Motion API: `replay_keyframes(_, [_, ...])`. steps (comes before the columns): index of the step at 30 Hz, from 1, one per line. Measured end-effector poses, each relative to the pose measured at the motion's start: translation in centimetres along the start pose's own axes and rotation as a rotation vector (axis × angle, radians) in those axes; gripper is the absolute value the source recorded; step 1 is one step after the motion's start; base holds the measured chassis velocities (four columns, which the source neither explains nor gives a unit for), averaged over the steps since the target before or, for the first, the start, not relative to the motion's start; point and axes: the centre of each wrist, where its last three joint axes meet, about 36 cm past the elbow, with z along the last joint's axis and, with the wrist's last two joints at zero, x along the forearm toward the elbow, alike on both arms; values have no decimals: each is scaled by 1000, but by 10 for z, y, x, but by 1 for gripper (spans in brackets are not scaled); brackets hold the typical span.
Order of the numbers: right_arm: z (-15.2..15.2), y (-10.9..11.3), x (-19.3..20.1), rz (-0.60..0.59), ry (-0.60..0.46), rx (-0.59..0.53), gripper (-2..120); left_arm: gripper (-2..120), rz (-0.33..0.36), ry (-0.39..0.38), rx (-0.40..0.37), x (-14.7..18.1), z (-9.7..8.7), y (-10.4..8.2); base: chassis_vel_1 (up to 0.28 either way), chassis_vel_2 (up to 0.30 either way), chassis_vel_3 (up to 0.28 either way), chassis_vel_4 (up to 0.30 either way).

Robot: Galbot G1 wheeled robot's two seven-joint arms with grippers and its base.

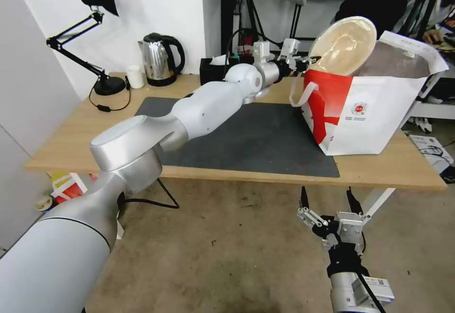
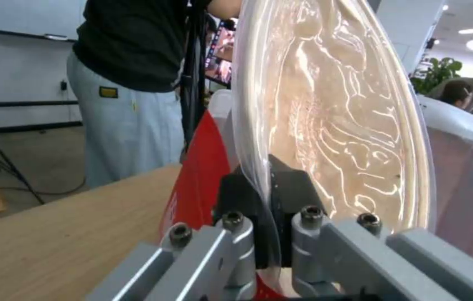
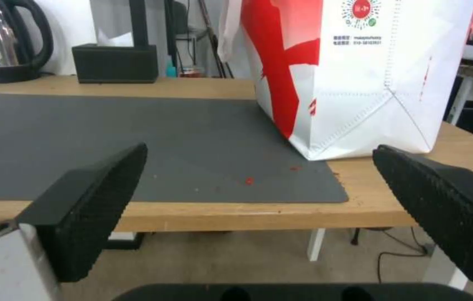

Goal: Pick up the trash from the table and place it into the takeout bag.

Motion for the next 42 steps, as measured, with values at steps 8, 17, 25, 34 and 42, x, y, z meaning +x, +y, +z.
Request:
replay_keyframes(8, [0,0,0,0,0,0,100,3,55,15,-19,1,-2,-1,0,0,0,0])
replay_keyframes(17, [0,0,0,0,0,0,100,37,71,28,-42,2,-4,-4,0,0,0,0])
replay_keyframes(25, [0,0,0,0,0,0,100,66,70,31,-53,6,-6,-2,0,0,0,0])
replay_keyframes(34, [0,0,0,0,0,0,100,97,72,35,-70,6,-11,-3,0,0,0,0])
replay_keyframes(42, [0,0,0,0,0,0,100,100,74,46,-86,2,-11,-7,0,0,0,0])
